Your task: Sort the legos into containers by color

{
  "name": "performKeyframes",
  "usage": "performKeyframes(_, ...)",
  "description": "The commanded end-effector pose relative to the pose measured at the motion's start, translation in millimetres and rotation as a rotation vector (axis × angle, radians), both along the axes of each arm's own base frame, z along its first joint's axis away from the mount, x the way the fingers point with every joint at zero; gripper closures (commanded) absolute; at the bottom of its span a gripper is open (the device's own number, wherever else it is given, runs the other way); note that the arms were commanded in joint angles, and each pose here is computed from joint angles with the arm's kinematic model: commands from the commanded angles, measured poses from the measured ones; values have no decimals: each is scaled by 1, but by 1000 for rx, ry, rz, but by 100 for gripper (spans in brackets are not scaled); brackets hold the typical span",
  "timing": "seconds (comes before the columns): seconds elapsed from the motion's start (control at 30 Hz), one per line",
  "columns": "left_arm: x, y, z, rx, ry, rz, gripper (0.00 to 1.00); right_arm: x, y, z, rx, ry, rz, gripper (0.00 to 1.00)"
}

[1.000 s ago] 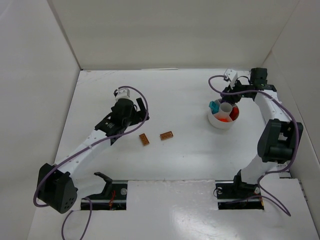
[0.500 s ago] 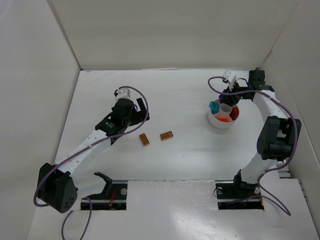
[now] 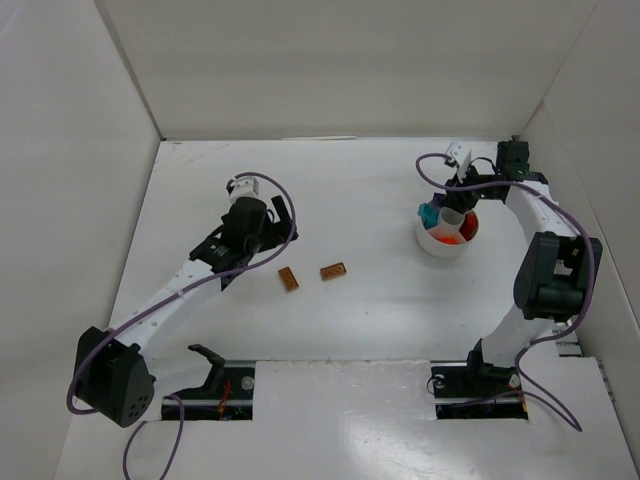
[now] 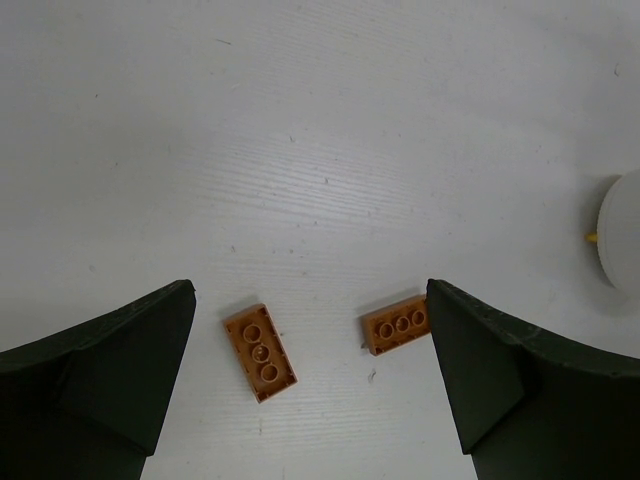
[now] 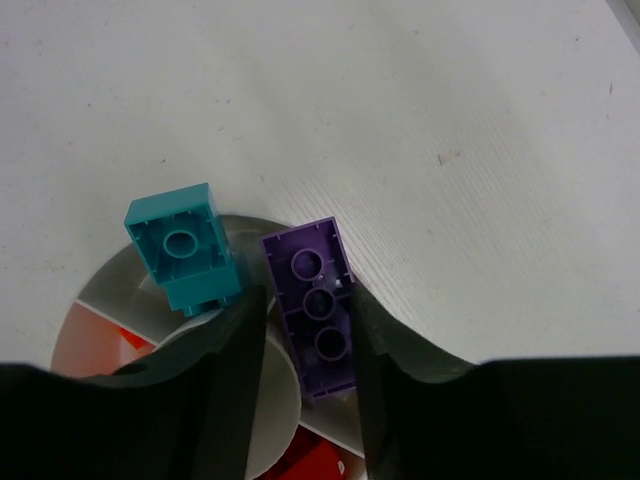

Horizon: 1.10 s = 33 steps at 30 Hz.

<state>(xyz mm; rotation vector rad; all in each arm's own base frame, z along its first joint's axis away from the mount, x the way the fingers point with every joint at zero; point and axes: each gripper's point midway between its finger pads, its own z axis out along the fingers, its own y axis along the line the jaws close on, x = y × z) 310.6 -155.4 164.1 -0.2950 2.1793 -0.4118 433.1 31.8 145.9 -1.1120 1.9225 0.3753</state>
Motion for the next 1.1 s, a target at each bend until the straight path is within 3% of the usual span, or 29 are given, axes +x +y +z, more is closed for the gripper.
performKeyframes(0.0, 1, 7, 10, -12, -36, 33, 1, 0, 4, 11, 22, -34, 17, 56)
performKeyframes(0.2, -1, 10, 15, -12, -47, 40, 1, -6, -6, 13, -23, -17, -38, 71)
performKeyframes(0.47, -3, 11, 14, -6, -50, 35, 1, -16, -9, 37, -42, -49, -69, 79)
performKeyframes(0.73, -3, 13, 17, -6, -60, 43, 1, -22, -1, 60, -71, -109, -52, 61)
performKeyframes(0.87, -4, 21, 6, -27, -10, 81, 1, -28, 29, 75, -221, -147, -27, 46)
performKeyframes(1.07, -20, 43, -17, -70, 105, 195, 1, -61, 107, 82, -297, -216, 113, 26)
